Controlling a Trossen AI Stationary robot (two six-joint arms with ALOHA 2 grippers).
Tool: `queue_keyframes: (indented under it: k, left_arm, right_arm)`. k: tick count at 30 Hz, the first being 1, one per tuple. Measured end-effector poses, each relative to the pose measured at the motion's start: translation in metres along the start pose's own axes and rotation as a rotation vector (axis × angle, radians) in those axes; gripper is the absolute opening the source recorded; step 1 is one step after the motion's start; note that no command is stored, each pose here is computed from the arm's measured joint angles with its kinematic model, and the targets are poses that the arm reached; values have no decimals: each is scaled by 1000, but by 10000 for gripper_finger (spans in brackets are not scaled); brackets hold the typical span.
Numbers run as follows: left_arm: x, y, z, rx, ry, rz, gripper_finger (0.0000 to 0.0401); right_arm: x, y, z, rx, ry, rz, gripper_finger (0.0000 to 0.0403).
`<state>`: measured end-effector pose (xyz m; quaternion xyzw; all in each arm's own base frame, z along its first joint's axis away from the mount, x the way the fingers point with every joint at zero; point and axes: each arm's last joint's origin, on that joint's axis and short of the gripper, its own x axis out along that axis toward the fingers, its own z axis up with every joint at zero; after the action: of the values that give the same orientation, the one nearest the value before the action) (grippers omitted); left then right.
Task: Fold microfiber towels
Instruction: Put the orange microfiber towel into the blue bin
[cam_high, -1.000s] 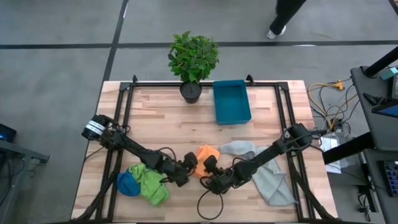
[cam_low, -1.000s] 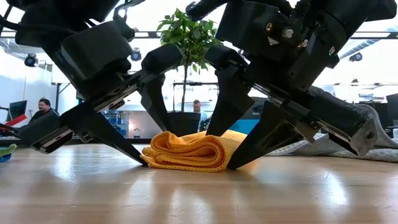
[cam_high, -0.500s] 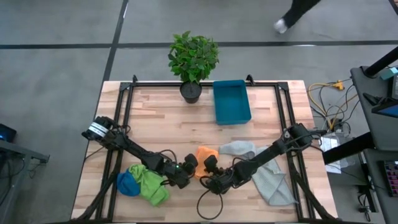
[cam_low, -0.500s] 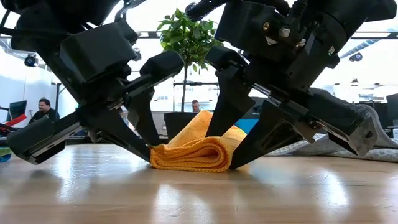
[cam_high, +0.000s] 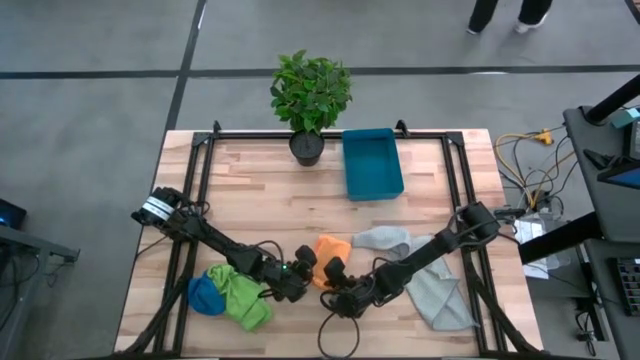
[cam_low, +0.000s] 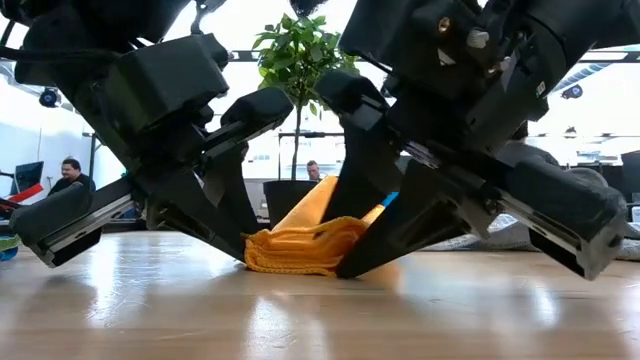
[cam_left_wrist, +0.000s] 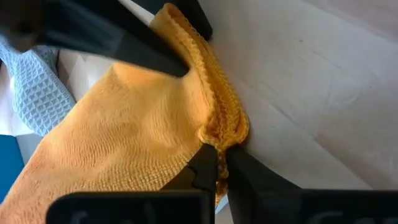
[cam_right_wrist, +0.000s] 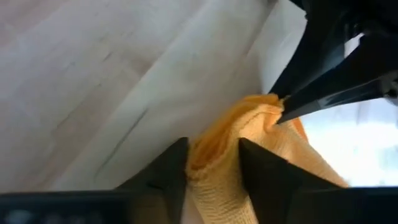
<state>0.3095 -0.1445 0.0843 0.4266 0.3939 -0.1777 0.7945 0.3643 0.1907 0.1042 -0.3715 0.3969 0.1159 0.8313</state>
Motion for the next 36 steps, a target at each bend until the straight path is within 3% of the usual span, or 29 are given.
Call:
queue_keyframes:
  k: [5,13,21,29,36]
  left_arm:
    - [-1,1,1,-2,-1,7,1]
    - [-34,24,12,-45,-87,66,0]
    - [-100,59,19,-110,-230,145,0]
    - [-158,85,15,-274,-394,228,0]
    - [-182,107,15,-403,-473,276,0]
  right_arm:
    - [1,-4,-2,83,9,7,22]
    - [-23,-22,8,125,7,1,14]
    - [-77,-57,30,271,-60,5,13]
    - [-135,-90,33,380,-178,-24,12]
    - [-172,-113,25,447,-242,-52,12]
